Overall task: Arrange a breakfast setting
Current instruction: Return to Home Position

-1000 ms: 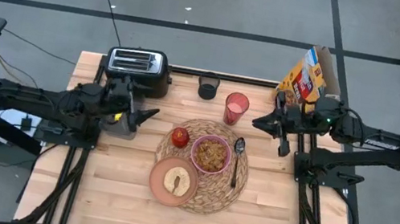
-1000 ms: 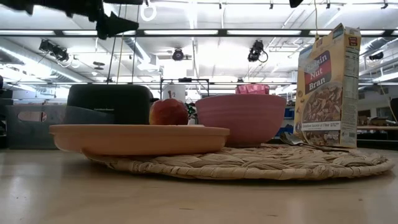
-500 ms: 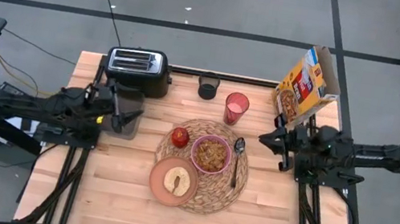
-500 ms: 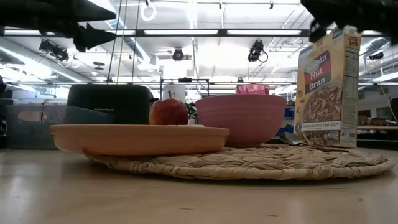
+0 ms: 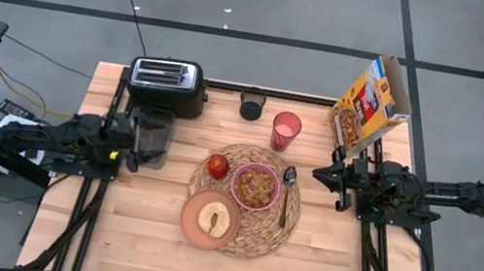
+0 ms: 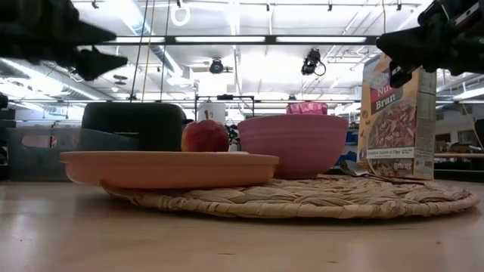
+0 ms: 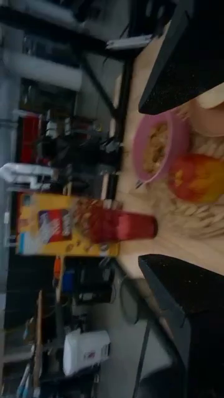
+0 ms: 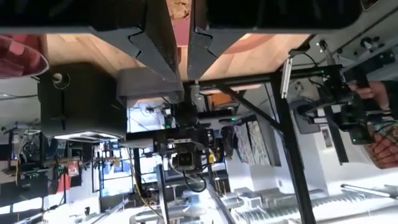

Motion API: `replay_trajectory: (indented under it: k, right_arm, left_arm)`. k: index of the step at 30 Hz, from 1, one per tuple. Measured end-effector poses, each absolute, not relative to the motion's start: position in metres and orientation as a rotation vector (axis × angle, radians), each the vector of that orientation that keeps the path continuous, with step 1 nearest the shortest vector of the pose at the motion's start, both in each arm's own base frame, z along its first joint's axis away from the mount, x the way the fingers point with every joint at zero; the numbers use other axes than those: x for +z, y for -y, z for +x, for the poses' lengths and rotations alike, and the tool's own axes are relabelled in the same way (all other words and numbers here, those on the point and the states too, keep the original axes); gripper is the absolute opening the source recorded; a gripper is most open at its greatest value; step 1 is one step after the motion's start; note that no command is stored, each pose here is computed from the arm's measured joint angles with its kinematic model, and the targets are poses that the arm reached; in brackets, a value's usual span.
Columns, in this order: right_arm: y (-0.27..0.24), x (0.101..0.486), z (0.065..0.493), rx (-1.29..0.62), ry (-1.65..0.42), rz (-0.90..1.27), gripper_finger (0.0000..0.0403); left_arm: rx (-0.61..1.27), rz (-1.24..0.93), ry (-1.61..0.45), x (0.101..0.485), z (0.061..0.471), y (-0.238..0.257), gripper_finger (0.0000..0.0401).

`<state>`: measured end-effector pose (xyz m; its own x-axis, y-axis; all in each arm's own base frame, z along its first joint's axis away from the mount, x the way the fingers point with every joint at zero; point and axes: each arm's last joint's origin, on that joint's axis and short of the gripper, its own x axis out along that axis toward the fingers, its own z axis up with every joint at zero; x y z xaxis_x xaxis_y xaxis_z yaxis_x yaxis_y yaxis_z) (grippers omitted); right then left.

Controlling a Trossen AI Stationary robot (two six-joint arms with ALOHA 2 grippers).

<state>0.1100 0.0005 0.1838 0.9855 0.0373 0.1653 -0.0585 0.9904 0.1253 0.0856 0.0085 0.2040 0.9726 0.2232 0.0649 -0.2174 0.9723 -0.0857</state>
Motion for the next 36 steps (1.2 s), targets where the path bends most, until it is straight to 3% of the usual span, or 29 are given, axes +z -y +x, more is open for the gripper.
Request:
replay_trajectory:
  k: [9,36]
  right_arm:
    - [0.000,0.183,0.111,0.048,0.158,0.131,0.0046]
    - [0.000,0.183,0.111,0.048,0.153,0.132,0.0046]
  left_arm:
    - [-0.002,-0.046,0.041,0.170,0.098,-0.002,0.0391]
    - [0.020,-0.119,0.023,0.168,0.100,-0.003,0.0391]
